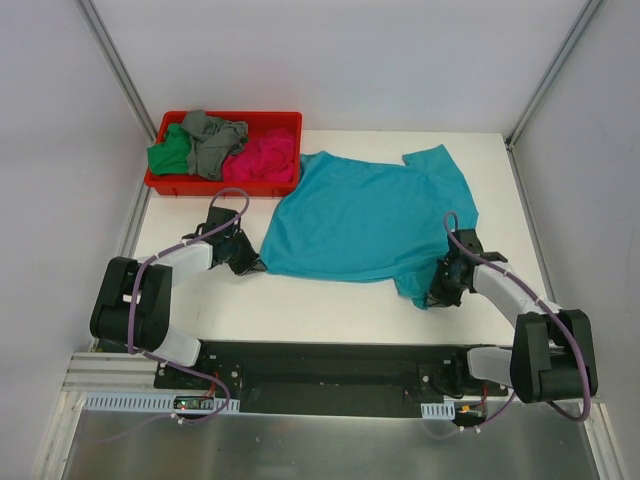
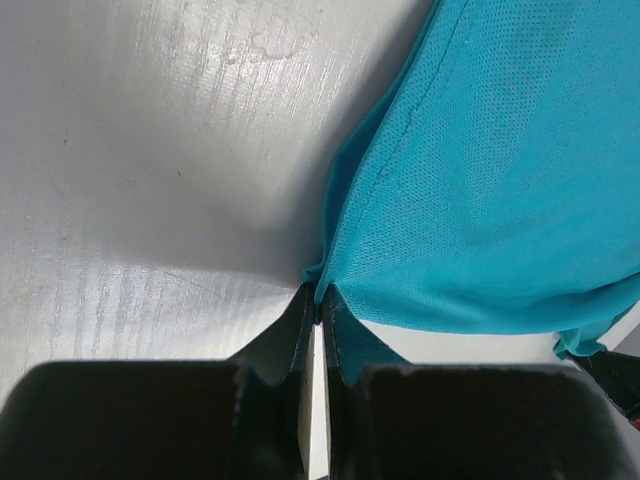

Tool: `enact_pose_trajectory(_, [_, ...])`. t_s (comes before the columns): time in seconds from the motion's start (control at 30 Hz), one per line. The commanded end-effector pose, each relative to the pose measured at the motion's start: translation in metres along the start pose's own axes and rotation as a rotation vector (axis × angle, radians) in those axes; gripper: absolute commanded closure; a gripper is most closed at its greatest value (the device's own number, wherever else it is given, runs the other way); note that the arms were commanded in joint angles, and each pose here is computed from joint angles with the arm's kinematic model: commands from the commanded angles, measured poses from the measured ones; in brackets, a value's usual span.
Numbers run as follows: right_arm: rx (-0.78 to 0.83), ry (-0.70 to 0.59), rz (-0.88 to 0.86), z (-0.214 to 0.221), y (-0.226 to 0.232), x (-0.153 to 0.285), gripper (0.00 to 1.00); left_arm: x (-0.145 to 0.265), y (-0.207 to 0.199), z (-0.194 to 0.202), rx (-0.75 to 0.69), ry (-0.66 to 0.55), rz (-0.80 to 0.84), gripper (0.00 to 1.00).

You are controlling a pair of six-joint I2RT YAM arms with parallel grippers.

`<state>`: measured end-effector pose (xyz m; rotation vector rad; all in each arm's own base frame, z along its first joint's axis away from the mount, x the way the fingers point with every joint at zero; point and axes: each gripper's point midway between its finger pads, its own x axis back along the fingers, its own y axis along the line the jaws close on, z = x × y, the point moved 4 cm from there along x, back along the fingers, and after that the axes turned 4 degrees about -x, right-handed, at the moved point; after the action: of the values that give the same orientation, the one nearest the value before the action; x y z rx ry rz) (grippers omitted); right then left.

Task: Fold and stack the t-shirts
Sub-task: Grap the side of the flattened tshirt closest away from the robot with both arms, then fold the flattened tshirt in 1/3 of the way

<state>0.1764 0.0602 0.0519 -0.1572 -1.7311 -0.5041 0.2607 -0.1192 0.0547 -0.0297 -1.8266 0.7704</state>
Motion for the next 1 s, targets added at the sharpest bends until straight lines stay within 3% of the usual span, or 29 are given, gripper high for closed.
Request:
enact_pose_trajectory(0.0, [-0.037, 0.012, 0.029, 0.01, -0.001, 0.03, 0.98, 0.011, 0.0, 0.005, 0.005, -0.004, 0.013, 1.0])
enact_pose_trajectory(0.23, [-0.097, -0.044, 0.04, 0.047, -0.02, 0.08, 0.94, 0.031, 0.013, 0.032, 0.03, 0.0, 0.016, 1.0])
enact_pose_trajectory(0.47, [-0.077, -0.014, 0.024, 0.079, -0.032, 0.108, 0.99, 0.053, 0.026, 0.069, 0.035, 0.007, 0.033, 1.0])
enact_pose_trajectory(0.7, [-0.043, -0.111, -0.008, 0.088, -0.038, 0.137, 0.99, 0.067, 0.035, 0.115, 0.072, 0.035, 0.101, 1.0])
enact_pose_trajectory(0.97, [-0.015, -0.118, -0.007, 0.084, -0.037, 0.137, 0.99, 0.08, 0.022, 0.103, 0.047, -0.048, 0.109, 1.0])
